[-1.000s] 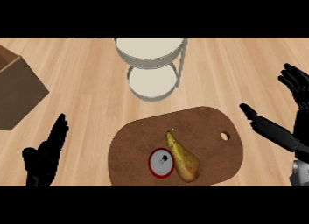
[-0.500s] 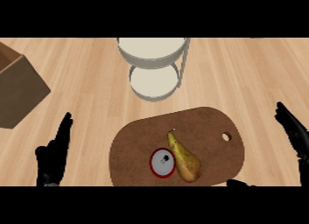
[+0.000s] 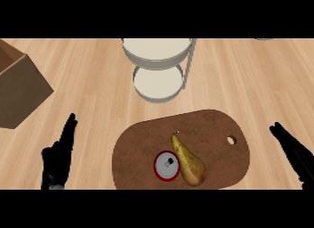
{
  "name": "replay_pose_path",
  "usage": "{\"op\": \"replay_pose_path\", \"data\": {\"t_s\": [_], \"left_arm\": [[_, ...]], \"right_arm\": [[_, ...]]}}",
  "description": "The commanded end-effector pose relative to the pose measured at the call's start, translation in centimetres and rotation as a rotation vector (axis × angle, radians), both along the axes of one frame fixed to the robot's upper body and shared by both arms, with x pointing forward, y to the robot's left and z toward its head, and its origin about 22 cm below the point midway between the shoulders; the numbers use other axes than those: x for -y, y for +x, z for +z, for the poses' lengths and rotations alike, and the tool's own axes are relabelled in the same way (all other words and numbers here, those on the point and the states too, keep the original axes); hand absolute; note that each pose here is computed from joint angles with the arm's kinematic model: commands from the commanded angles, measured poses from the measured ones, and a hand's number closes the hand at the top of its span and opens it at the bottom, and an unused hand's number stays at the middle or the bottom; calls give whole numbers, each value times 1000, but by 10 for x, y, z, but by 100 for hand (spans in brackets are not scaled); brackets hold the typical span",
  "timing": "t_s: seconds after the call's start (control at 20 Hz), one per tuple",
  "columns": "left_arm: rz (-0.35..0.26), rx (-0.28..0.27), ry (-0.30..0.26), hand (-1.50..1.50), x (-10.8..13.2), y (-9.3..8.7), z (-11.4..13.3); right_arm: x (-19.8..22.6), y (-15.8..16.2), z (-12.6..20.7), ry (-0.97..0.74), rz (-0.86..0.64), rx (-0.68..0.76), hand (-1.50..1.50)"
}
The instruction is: Pick the pear from the cutting board and place it in the tiered basket
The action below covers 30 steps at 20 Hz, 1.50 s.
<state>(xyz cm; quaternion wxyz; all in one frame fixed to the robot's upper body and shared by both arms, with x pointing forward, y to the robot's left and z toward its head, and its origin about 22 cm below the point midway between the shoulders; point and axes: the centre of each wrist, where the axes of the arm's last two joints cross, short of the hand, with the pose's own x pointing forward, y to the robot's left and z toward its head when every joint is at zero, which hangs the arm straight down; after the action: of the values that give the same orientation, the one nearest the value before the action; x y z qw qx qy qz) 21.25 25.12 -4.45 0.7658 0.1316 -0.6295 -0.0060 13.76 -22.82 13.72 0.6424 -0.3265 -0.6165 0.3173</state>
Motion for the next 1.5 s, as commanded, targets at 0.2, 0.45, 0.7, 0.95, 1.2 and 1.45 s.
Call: {"op": "replay_pose_path", "data": {"t_s": [0.2, 0.45, 0.7, 0.95, 1.2, 1.45], "left_arm": [[-32, -71, -21, 0, 5, 2, -8], [-41, -84, -22, 0, 10, -5, -12], [-21, -74, -23, 0, 0, 4, -5], [-25, -65, -21, 0, 1, 11, -5], [-9, -55, -10, 0, 17, 4, -15], [0, -83, -11, 0, -6, -1, -13]], "right_arm": [[-42, -1, 19, -184, -129, 36, -150], [-81, 11, -2, -297, -132, 29, -150], [-109, 19, -23, -441, -187, -88, -150], [-137, 17, -29, -447, -189, -147, -150], [-177, 34, -35, -417, -147, -173, -150], [-187, 36, -50, -498, -175, -251, -150]]}}
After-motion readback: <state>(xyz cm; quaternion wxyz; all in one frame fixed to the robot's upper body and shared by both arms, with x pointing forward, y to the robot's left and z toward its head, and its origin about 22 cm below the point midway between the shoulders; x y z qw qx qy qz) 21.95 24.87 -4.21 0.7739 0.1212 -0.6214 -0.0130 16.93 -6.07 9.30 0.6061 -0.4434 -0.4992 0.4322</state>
